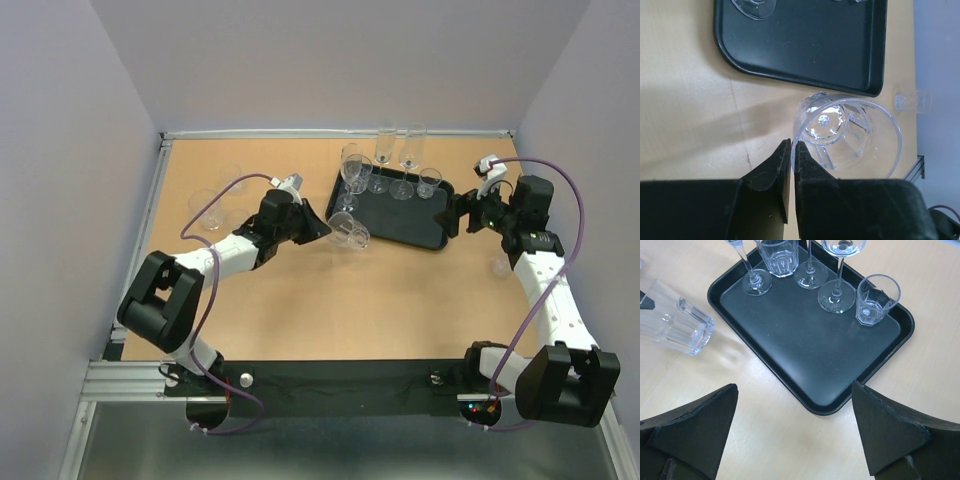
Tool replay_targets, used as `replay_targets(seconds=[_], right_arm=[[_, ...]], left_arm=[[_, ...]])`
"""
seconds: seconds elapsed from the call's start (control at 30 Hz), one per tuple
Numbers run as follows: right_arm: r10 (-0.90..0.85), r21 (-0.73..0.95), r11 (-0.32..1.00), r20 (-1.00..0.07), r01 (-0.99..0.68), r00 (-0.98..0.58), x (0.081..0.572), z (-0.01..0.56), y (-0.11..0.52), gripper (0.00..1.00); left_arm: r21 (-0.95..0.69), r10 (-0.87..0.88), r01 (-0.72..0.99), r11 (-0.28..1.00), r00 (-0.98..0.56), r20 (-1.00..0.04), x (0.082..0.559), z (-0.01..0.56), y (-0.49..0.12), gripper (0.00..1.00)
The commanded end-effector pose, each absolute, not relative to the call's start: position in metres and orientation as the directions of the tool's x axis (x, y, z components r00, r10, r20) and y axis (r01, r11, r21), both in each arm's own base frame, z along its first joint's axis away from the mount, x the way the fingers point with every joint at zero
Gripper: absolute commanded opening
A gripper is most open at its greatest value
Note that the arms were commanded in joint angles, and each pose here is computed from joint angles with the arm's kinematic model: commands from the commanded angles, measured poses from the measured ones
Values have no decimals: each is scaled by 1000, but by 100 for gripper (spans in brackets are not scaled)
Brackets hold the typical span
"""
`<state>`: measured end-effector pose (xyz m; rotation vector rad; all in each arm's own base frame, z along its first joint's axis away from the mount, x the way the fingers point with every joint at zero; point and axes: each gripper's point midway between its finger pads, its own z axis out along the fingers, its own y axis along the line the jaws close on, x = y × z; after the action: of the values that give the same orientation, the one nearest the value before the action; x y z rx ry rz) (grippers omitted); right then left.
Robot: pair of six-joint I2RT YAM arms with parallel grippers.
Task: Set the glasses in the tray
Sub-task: Place the glass into the tray
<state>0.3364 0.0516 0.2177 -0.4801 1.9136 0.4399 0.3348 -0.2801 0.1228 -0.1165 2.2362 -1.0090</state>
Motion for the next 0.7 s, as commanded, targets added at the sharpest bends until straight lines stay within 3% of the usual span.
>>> replay_targets(seconds=[0.0,0.4,0.67], right_arm=[[-130,37,856,-950,-515,-284,341,237,49,100],[-129,38,854,-951,-519,-282,340,238,50,100],[-130,37,853,-951,-521,-281,341,238,50,100]], left_arm=[[-790,-439,237,565,-724,-531,353,172,-307,0],[-848,-491,203,490,-739,-461,368,168,-338,0],[-848,-568,147,510,-682,-460,390,163,-339,0]])
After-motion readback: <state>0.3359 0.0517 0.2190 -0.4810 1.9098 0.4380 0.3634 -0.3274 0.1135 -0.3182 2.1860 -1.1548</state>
